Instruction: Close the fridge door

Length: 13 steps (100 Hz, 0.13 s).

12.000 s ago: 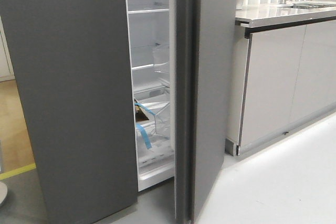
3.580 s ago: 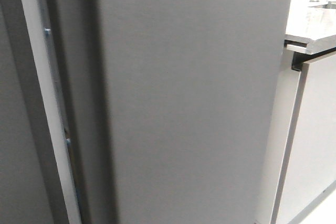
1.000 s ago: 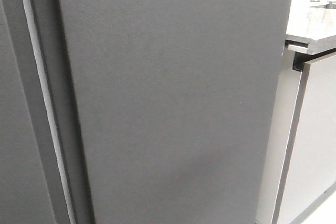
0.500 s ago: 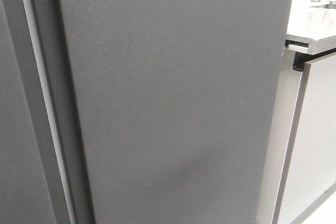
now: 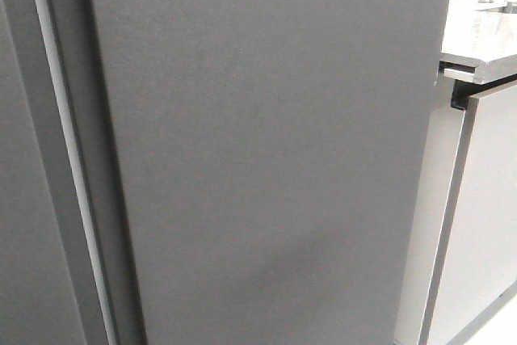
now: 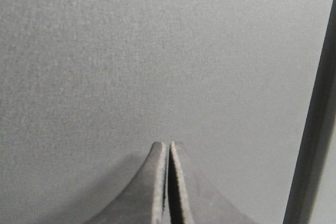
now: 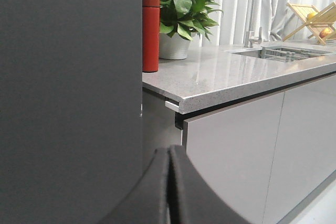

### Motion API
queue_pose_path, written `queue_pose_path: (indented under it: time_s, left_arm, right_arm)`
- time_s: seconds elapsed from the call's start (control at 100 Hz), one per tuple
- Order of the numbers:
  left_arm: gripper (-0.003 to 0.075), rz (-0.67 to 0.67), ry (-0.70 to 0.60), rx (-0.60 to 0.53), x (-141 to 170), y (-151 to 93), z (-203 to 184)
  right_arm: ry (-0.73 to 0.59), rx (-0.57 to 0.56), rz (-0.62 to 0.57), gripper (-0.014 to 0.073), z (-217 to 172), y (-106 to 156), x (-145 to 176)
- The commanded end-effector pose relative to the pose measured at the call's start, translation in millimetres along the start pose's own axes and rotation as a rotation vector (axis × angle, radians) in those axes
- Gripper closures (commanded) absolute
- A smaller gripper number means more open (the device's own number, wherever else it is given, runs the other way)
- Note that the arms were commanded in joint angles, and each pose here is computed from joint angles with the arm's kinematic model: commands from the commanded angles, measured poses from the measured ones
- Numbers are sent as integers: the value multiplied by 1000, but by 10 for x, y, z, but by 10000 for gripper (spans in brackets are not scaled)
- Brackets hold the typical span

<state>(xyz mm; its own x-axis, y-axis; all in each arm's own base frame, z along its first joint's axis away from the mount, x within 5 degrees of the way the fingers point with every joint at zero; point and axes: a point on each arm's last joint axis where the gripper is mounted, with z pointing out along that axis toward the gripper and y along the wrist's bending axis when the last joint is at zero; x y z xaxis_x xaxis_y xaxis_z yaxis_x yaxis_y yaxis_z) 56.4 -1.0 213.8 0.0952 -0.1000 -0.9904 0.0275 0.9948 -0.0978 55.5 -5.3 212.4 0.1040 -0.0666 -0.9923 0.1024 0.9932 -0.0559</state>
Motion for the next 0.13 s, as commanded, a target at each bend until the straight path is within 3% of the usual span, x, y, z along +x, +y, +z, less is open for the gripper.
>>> queue_pose_path:
  time_s: [0.0,0.12]
  left_arm:
    - [741,-6,-29,7,38,2,19]
    - [741,-6,-29,7,38,2,19]
  right_arm:
    - [-72,-4,-11,671,-9,5,-29]
    - [-72,-4,-11,671,-9,5,-29]
